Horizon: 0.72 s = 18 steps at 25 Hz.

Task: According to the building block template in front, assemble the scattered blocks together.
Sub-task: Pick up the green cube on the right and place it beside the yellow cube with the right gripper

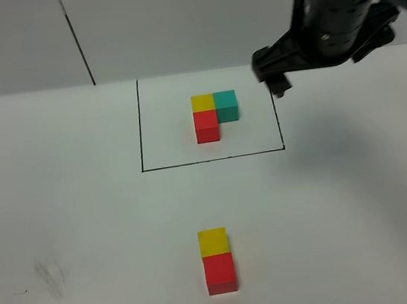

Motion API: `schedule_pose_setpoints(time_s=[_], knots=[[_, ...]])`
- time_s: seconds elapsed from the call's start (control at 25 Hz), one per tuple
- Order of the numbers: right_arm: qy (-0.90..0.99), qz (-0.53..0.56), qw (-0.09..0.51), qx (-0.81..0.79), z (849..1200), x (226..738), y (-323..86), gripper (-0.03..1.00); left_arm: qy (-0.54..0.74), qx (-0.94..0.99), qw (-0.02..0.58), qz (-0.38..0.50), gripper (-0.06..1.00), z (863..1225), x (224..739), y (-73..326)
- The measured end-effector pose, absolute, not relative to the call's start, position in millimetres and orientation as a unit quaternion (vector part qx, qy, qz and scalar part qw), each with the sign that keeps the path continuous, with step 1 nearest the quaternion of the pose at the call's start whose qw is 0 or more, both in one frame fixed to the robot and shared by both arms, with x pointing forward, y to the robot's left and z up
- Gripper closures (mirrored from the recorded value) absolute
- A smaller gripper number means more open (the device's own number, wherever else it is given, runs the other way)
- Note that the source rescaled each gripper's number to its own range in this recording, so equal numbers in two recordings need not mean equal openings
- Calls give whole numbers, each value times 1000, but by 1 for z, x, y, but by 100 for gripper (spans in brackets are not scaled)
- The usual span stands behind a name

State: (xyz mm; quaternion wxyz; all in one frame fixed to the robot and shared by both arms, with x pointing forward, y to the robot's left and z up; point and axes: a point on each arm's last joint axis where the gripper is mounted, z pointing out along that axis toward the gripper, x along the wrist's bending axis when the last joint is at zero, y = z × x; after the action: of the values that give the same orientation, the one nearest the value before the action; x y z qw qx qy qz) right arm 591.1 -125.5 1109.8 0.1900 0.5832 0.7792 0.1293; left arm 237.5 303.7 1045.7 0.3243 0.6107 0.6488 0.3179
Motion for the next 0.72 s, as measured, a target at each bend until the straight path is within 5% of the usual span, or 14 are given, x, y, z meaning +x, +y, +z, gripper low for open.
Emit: schedule_pose_setpoints(time_s=[0.44, 0.72], knots=[[713, 181, 274, 619, 1202, 505, -269, -3, 649, 611, 324, 318, 19, 1046, 237, 304], [710, 152, 267, 633, 1178, 446, -292, -3, 649, 611, 324, 318, 19, 1046, 237, 304]])
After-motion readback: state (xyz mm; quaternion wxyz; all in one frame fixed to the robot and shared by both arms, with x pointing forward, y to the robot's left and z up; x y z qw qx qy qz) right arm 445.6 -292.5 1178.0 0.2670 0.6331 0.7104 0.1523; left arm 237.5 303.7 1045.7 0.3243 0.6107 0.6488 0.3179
